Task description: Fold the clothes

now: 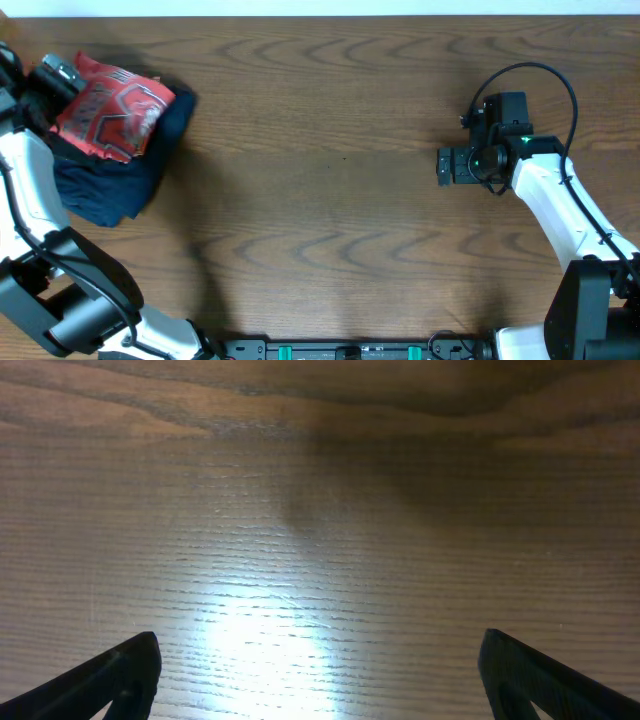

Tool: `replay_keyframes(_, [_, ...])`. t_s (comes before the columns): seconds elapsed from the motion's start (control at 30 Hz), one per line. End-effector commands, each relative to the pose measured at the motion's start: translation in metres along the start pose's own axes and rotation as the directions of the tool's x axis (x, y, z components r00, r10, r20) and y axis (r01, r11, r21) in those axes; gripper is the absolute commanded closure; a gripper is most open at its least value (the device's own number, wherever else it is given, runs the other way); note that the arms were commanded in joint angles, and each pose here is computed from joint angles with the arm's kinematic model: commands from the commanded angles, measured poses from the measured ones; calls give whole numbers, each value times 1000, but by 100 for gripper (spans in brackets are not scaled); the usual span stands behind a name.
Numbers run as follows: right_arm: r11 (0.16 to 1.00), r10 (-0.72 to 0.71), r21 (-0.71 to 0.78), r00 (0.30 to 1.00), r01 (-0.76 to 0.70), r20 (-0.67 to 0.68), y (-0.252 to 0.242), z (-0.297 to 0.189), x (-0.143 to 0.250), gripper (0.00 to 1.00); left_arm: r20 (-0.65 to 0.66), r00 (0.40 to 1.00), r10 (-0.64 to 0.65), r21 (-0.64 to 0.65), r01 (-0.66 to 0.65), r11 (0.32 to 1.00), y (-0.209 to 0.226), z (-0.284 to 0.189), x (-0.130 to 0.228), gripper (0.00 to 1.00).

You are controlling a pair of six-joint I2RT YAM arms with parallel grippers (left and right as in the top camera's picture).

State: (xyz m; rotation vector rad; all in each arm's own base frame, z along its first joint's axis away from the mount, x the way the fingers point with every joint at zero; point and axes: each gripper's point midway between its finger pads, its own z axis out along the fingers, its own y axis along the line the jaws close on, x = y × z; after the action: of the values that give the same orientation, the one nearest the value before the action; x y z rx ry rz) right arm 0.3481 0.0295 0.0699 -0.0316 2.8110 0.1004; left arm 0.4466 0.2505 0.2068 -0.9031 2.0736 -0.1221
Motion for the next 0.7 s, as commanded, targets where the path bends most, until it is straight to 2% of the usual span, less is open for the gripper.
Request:
replay_keyframes(0.0, [1000,17,7,1000,-17,23,-3,-6,-6,1,27,1000,-9,-30,9,1000,17,-7,-10,2])
replay_keyframes(0.2, [1000,17,7,999,-17,28,-3,-6,-7,1,76,997,-14,-21,15,1000,18,-22,-25,2])
replay_keyframes(0.37, [1000,16,5,999,-16,48,-3,-7,-12,1,50,998,29,116,-34,993,-21,-21,-17,2])
replay_keyframes(0.5, [1000,20,-8,997,-19,75,-1,-7,-18,1,23,979,204,223,-204,953,-77,-16,10,2])
replay_keyframes(0.67, [998,67,-19,987,-65,147,0,-9,-36,1,-48,902,428,320,-392,862,-154,-15,77,2])
